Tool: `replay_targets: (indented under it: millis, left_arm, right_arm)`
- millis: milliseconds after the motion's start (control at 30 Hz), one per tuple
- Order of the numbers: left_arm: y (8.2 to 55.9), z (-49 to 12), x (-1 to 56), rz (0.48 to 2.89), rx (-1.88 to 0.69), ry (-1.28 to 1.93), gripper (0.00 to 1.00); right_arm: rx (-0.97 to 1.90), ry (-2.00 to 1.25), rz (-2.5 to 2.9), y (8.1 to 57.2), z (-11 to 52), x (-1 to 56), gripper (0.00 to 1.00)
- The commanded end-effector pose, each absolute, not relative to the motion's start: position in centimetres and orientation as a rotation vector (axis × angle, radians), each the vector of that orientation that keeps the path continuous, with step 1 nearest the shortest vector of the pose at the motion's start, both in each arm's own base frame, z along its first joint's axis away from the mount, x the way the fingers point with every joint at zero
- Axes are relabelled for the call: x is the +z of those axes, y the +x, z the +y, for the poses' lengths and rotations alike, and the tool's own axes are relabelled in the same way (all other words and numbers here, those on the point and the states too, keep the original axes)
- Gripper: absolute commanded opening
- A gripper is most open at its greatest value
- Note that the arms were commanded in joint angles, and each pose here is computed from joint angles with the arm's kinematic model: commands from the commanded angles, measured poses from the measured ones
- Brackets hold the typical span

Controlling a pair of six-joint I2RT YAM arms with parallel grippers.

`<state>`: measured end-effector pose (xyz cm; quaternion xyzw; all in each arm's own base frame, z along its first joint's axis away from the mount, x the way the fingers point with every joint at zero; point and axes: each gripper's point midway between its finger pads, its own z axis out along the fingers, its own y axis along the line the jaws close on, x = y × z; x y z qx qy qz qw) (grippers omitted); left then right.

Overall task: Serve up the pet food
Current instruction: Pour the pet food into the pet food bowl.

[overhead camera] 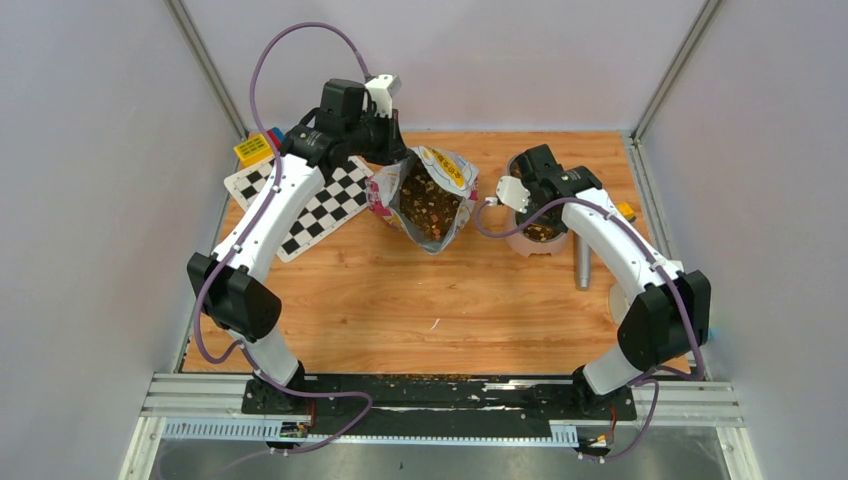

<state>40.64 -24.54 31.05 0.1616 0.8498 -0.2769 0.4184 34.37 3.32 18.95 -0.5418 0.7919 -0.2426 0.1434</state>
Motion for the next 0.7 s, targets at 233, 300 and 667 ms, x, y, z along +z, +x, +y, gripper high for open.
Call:
replay_targets:
  millis: [233,300,667]
  left_arm:
    - [40.6,-24.3,37.7,1.916,-0.720,0.401,0.00]
    - [40.7,-24.4,37.7,1.918,-0.726,0.402,0.00]
    - [41.1,-24.8,36.7,1.945,-0.735,0.407,0.00]
  right_arm:
    - [-0.632,-1.377,2.265,35.6,4.2,20.2,0.00]
    - [-0.608,-1.328,2.255,35.7,4.5,21.0,0.00]
    - [-0.374,-0.991,2.168,33.5,6.1,26.5,0.00]
